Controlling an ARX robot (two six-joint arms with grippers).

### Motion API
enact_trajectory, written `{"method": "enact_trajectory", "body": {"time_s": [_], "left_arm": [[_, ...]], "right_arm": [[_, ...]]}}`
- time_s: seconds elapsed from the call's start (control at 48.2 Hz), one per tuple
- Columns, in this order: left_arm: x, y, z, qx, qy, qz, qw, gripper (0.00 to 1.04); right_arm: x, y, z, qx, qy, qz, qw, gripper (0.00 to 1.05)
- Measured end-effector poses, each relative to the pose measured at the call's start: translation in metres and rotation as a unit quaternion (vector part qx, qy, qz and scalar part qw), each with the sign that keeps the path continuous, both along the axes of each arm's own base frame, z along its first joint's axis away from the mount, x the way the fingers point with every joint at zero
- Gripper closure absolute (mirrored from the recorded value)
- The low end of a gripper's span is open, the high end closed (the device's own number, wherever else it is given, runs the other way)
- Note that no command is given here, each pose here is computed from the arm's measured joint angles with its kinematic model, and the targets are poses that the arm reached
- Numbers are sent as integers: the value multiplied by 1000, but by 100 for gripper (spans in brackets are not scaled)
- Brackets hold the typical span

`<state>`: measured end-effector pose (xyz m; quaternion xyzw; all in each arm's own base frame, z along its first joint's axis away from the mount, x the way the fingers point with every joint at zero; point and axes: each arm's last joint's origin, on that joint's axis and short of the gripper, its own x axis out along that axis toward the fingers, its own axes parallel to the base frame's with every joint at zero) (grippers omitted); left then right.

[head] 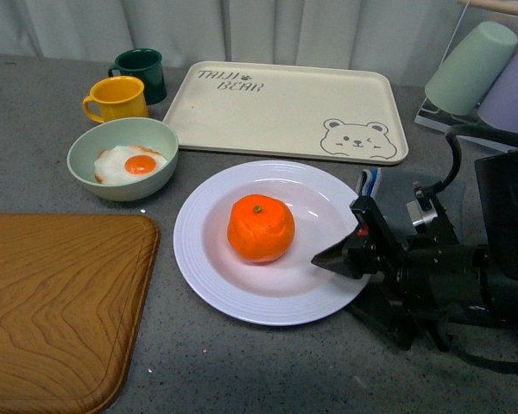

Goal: Place orange and plate with both arms

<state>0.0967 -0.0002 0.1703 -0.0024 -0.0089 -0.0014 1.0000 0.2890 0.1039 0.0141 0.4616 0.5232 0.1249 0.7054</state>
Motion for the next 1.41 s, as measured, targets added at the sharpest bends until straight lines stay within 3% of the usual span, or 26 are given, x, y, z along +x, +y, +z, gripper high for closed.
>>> {"method": "enact_trajectory", "body": {"time_s": [0.062, 0.228, 0.394, 0.933, 1.41], "left_arm": [[0, 0, 0, 0, 0, 0, 1000, 7], [0, 0, 0, 0, 0, 0, 1000, 7], [0, 0, 0, 0, 0, 0, 1000, 7], [0, 0, 0, 0, 0, 0, 1000, 7], [0, 0, 0, 0, 0, 0, 1000, 7]], "right_arm": [[0, 0, -2, -4, 6, -1, 1000, 59], [1, 0, -4, -12, 19, 1, 1000, 89], [9, 1, 7, 9, -11, 17, 1000, 101], [19, -11, 33, 96, -118, -1, 988, 102], [141, 19, 42, 107, -123, -22, 986, 102]]}}
